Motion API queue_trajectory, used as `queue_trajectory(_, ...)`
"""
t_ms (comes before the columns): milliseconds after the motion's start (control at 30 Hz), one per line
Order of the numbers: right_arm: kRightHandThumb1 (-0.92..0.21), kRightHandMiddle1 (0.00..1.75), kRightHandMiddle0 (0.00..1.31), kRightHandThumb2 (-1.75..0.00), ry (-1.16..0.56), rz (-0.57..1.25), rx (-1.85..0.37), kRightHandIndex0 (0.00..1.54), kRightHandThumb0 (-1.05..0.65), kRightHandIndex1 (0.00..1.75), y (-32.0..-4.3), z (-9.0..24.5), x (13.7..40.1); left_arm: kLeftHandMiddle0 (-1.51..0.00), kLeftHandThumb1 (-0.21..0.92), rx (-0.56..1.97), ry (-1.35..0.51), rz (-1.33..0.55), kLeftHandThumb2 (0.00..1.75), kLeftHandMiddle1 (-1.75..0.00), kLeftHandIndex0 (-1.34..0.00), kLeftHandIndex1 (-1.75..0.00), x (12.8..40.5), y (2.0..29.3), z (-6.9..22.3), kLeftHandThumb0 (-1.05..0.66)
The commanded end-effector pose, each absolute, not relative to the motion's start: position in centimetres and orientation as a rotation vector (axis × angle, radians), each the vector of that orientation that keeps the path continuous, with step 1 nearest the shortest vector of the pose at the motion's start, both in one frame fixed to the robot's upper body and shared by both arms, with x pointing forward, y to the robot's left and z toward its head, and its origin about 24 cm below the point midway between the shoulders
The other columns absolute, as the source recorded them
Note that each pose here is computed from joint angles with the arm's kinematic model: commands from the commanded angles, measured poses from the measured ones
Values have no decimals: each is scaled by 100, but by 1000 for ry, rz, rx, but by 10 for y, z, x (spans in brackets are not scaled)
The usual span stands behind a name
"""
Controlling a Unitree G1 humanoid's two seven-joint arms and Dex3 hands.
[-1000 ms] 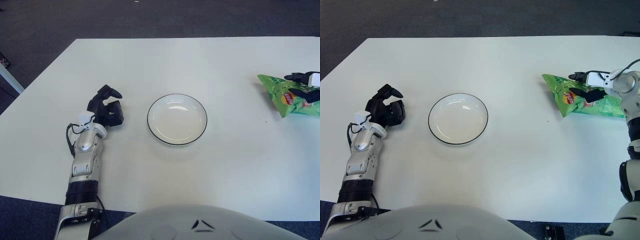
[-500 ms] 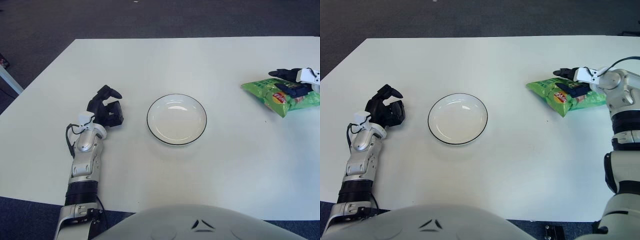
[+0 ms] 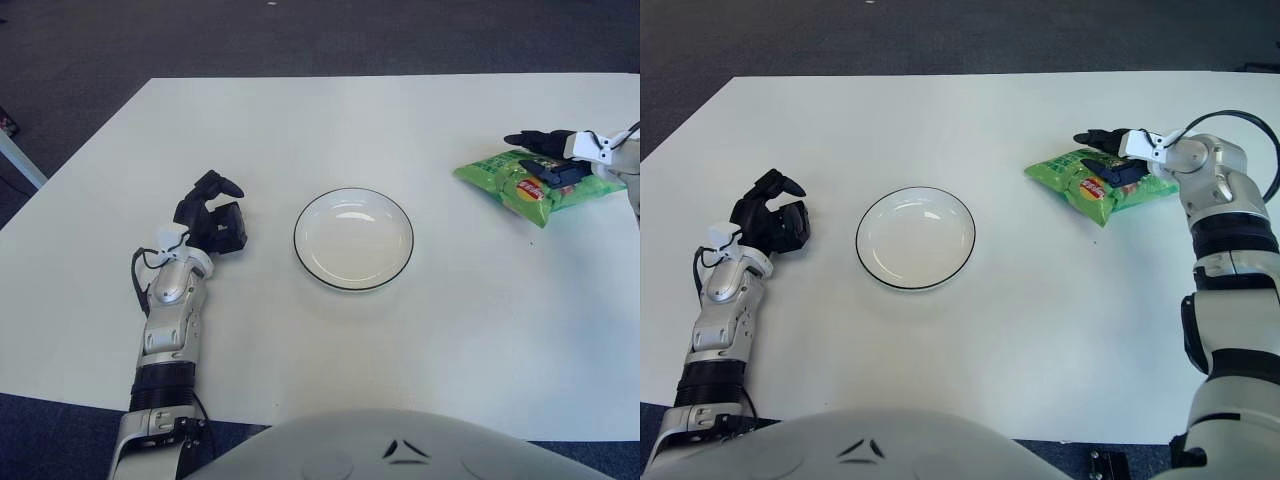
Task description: Put the snack into the plate.
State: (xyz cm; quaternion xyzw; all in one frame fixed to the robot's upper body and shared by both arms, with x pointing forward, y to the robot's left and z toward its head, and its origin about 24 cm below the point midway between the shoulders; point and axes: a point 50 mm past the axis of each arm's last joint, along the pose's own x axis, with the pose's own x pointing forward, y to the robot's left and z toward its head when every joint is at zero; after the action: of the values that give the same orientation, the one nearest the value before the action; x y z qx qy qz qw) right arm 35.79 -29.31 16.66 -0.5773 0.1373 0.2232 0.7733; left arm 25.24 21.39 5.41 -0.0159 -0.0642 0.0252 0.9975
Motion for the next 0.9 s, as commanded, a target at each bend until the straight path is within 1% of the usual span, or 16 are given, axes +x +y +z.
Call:
queue_trajectory(0,-92,0,0,-100,278,523,-1250,6,-94,7,-279,160,364,-117,31,-123,128,110,132,-175,-62,-175,211,204,-13,-48)
queue_trajectory(200,-92,0,0,-99,257,546,-1240,4,-93,6,-275,155,367,-117,31,-124,127,108,132,-175,-61,-175,211,203,-13,-48)
queue_trajectory(533,-92,0,0,-102,276,566,-1232,3,-93,5,-275,151,372,-115,32,-130,119,105,131,-175,-61,-175,212,202,-13,-48)
queue_trajectory(667,-92,0,0,-102,260,563,-1231,4,-92,6,-275,151,372,-115,32,-134,116,104,131,-175,-61,-175,212,202,-13,-48)
queue_trajectory(867,-92,1,1,-101,193,553,-1237,6,-90,7,-277,157,371,-115,31,-134,113,101,132,-175,-61,-175,212,202,-13,-48)
